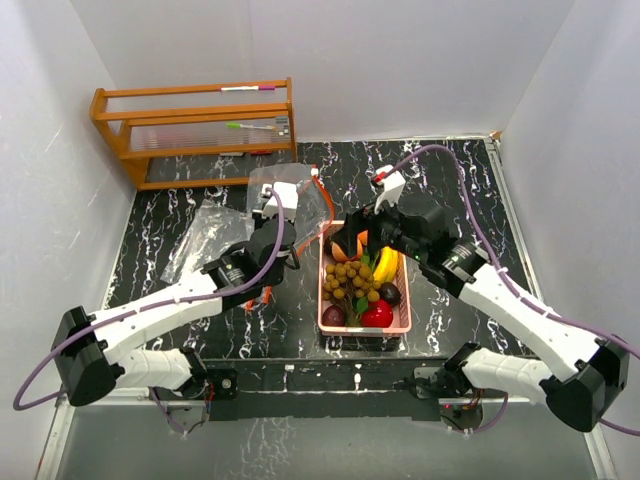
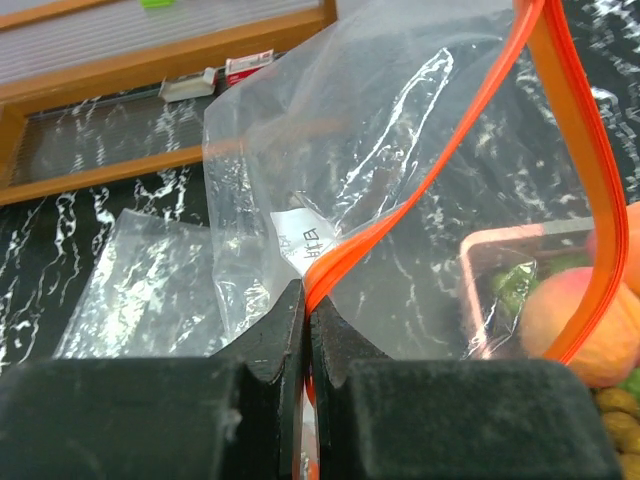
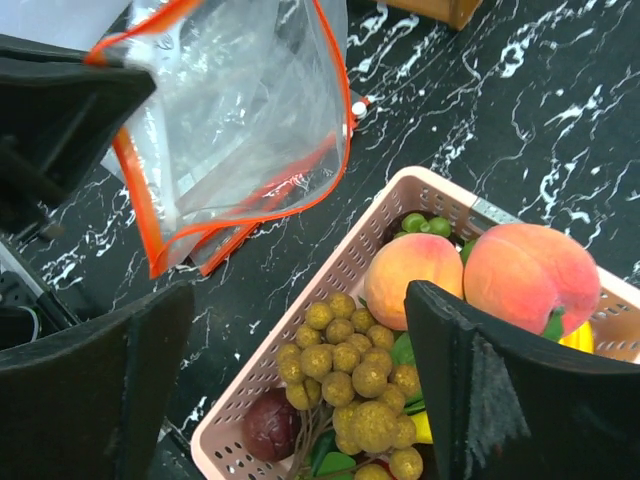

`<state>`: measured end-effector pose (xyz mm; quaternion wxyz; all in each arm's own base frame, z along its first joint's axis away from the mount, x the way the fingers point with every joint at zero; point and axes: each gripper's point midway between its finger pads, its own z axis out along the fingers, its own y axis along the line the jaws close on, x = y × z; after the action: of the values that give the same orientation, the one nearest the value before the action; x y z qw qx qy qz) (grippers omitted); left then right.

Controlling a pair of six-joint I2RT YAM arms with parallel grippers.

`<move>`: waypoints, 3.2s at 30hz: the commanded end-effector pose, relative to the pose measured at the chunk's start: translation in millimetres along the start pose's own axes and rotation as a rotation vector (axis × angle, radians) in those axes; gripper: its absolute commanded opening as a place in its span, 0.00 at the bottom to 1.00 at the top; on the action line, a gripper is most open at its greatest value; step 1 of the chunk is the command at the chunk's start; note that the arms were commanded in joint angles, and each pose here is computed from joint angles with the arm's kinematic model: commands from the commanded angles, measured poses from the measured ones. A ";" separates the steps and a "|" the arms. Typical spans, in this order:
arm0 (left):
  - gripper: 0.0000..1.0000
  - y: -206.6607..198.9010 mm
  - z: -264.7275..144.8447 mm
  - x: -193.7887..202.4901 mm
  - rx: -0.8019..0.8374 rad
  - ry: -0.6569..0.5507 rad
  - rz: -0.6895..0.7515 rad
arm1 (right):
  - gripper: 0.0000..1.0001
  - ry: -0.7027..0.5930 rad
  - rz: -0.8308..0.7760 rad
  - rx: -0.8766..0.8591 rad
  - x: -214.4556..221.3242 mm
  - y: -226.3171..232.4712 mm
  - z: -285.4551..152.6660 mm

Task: Place the food in the zip-top bag and seal the zipper
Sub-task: Open the zipper of the food storage bag, then pick up the fake fruit from the bin, then place the fake fruit in the zipper food storage bag.

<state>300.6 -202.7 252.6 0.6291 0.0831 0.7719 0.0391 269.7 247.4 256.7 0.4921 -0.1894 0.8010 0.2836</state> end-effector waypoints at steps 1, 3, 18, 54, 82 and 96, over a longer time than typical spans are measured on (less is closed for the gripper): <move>0.00 17.2 -0.3 -8.1 -0.076 0.021 -0.020 | 0.98 -0.133 -0.012 -0.029 -37.7 9.6 -22.5; 0.00 18.1 -2.2 -4.1 -0.076 0.044 -0.016 | 0.99 -0.094 -0.001 0.006 -30.3 3.7 -24.8; 0.00 21.6 -16.4 29.5 -0.047 0.186 0.003 | 0.96 0.183 0.208 0.362 50.0 -50.0 -59.3; 0.00 13.8 -21.9 18.2 0.060 0.129 -0.012 | 0.99 0.178 0.437 0.542 56.8 -141.7 65.8; 0.00 -3.9 -20.1 23.0 0.129 0.138 -0.053 | 0.53 -0.028 0.375 0.348 -29.4 -95.8 18.9; 0.00 -57.8 -3.9 22.9 0.269 0.183 -0.083 | 0.50 -0.114 0.367 -0.035 -73.7 -7.7 5.1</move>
<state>280.7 -233.4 199.2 0.5272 0.1426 0.8370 -0.0347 320.7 224.0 271.0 0.4421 0.0027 0.8356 0.3261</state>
